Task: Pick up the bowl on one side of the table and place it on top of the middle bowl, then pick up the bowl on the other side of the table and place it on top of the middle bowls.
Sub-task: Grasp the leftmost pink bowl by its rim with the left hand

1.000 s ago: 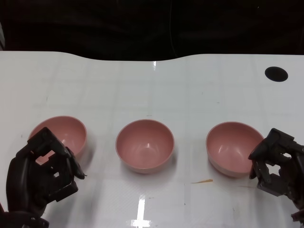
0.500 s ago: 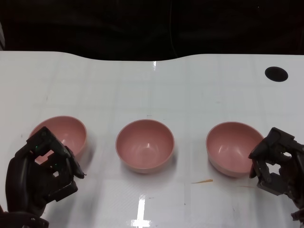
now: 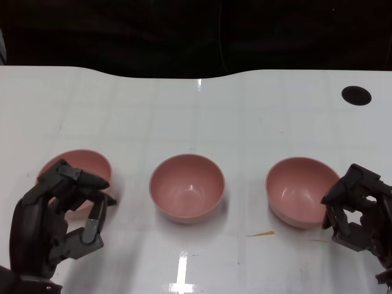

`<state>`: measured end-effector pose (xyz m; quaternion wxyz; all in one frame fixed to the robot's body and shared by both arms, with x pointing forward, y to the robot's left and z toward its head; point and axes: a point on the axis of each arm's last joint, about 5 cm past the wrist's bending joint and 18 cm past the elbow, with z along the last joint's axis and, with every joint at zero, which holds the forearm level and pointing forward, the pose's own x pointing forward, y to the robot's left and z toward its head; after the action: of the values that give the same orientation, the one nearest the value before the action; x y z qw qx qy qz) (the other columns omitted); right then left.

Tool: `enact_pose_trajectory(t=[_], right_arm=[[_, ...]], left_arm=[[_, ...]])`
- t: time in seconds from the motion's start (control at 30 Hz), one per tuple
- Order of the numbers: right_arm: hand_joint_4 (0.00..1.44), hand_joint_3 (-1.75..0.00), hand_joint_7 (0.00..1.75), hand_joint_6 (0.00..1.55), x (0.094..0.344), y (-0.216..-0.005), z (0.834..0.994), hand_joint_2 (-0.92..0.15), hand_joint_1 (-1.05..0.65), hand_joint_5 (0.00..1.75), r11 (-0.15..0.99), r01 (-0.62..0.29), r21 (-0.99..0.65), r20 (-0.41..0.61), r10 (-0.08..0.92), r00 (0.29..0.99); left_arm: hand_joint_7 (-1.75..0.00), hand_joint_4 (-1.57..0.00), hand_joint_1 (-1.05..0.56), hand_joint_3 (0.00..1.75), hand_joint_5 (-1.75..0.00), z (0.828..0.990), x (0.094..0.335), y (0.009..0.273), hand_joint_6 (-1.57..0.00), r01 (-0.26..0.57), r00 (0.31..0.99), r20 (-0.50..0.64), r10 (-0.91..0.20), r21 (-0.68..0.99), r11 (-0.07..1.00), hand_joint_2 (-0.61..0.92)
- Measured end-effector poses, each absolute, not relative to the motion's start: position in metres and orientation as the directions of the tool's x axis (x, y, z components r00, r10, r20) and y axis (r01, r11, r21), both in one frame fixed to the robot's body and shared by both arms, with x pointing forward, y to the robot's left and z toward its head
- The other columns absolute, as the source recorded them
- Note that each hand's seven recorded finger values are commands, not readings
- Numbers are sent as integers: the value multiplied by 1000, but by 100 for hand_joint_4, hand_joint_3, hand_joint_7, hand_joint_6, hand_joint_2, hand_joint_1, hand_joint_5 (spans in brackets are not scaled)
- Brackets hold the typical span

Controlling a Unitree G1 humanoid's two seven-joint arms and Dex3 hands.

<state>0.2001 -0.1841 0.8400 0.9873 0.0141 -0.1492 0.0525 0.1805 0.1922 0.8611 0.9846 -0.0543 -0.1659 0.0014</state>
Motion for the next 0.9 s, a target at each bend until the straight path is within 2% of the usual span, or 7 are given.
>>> enact_pose_trajectory(t=[0.03, 0.1, 0.33, 0.43, 0.6, 0.67, 0.9], right_arm=[[83, -106, 143, 75, 200, -184, 840, -59, -15, 170, 994, -109, 12, 297, 100, 950], [83, -106, 143, 75, 200, -184, 840, -59, -14, 170, 994, -110, 12, 299, 101, 949], [83, -107, 141, 76, 200, -184, 841, -59, -15, 169, 994, -108, 12, 300, 99, 949], [84, -106, 140, 77, 200, -184, 841, -59, -15, 168, 994, -109, 12, 301, 101, 948], [85, -106, 142, 77, 200, -184, 841, -59, -15, 169, 995, -102, 12, 300, 94, 949], [84, -106, 143, 76, 200, -184, 841, -59, -15, 169, 995, -96, 14, 299, 87, 950], [84, -106, 143, 76, 200, -184, 841, -59, -15, 170, 996, -93, 14, 299, 85, 951]], left_arm=[[-88, -45, -41, 47, -110, 861, 180, 192, -58, 8, 943, 334, 19, -80, 997, 76], [-71, -47, -51, 25, -94, 864, 179, 193, -60, -16, 935, 355, 9, 17, 1000, 89], [-22, -53, -67, 15, -54, 876, 173, 200, -75, -109, 928, 370, -41, 375, 921, 92], [-12, -57, -69, 8, -44, 888, 172, 203, -79, -172, 921, 385, -55, 531, 830, 92], [-6, -60, -68, 1, -36, 908, 172, 206, -82, -220, 924, 375, -79, 688, 691, 89], [-5, -60, -67, 0, -35, 913, 173, 205, -82, -226, 923, 376, -85, 708, 669, 89], [-4, -61, -67, 0, -32, 913, 171, 204, -83, -212, 933, 350, -88, 727, 653, 89]])
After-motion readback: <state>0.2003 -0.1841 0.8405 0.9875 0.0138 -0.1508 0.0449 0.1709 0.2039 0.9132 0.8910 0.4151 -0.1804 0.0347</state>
